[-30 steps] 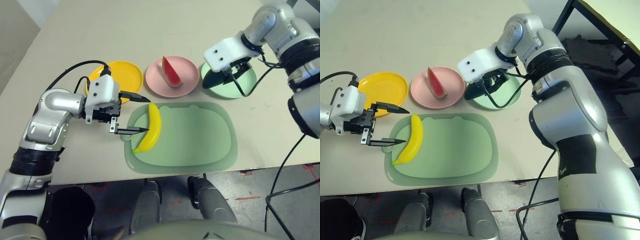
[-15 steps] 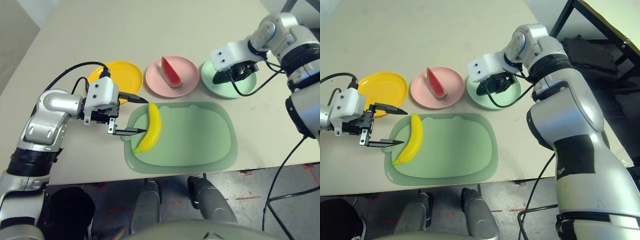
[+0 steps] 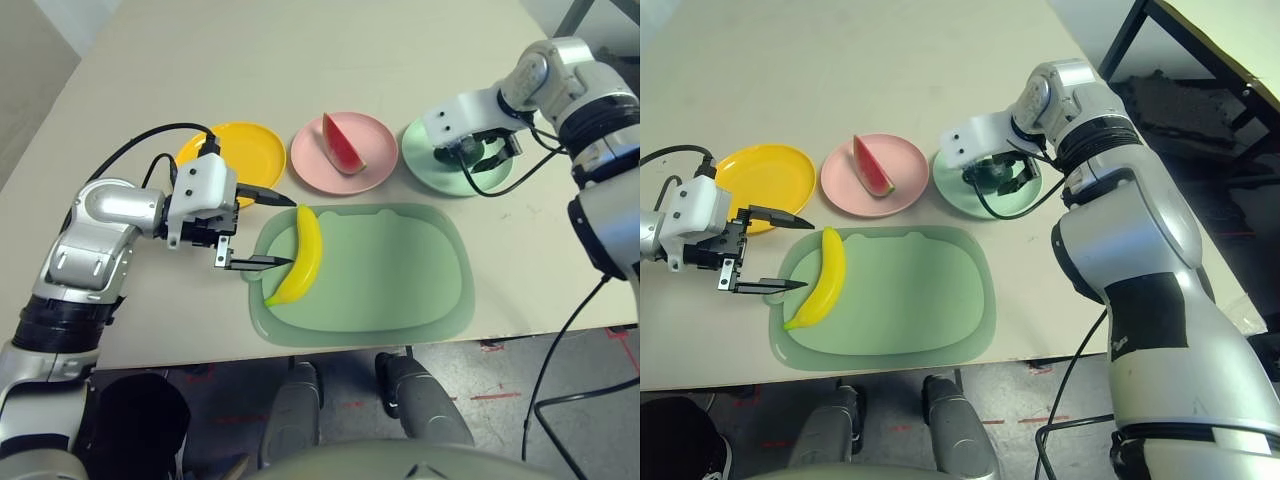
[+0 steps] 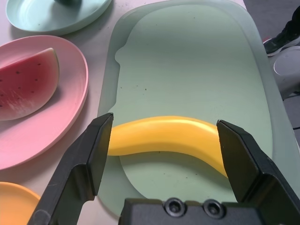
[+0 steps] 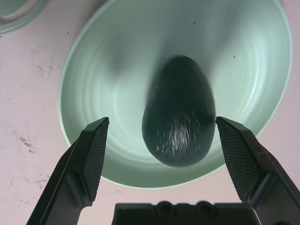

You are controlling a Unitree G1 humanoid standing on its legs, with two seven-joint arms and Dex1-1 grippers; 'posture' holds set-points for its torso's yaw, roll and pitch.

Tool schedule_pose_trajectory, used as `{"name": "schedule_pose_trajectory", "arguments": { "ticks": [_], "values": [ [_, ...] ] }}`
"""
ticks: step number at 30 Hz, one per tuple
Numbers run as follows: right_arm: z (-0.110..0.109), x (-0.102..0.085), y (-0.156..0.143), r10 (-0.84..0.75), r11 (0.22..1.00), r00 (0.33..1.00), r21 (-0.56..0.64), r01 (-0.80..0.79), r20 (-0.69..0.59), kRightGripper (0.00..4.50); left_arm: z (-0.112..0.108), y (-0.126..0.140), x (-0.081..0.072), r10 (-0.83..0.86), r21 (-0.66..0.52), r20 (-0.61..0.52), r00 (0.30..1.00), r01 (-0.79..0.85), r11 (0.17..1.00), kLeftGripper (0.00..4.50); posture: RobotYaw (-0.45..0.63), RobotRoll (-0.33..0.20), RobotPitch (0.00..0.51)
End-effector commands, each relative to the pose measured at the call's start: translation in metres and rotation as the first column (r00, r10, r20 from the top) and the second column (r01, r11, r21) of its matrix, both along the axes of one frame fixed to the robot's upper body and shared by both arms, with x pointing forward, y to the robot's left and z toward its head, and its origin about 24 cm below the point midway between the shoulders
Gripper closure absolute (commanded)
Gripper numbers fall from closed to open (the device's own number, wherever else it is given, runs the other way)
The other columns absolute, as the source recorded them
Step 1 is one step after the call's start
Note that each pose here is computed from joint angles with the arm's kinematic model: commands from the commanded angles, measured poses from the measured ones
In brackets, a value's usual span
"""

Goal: Place the fruits into color-matched plates.

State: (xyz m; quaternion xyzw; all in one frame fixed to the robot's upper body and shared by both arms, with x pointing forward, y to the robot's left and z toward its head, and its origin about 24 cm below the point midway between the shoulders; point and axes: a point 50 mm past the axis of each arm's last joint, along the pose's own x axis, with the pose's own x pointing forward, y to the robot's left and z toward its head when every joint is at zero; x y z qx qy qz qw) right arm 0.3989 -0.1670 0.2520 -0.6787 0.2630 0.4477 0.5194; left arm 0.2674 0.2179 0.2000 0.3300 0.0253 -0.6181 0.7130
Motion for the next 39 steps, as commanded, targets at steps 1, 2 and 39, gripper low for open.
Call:
{"name": "schedule_pose_trajectory", "arguments": {
  "ticks": [1, 2, 39],
  "values": [
    [0.01, -0.002, 0.002, 0.026, 0.998, 1.0, 0.06, -0.026, 0.005, 0.05, 0.002, 0.003, -0.002, -0.015, 0.04, 0.014, 1.0, 0.015, 0.999, 0.0, -0.01, 0.0, 0.225],
    [0.015, -0.004, 0.003, 0.04, 0.995, 0.999, 0.093, -0.039, -0.003, 0.05, 0.002, 0.004, -0.002, -0.017, 0.049, 0.016, 1.0, 0.017, 0.999, 0.0, -0.01, 0.0, 0.227],
    [-0.114, -0.136, -0.018, 0.245, 0.184, 0.969, 0.983, -0.019, -0.028, 0.05, 0.03, -0.022, 0.046, -0.554, 0.584, 0.212, 0.805, 0.35, 0.732, 0.0, 0.06, 0.0, 0.234]
  ]
}}
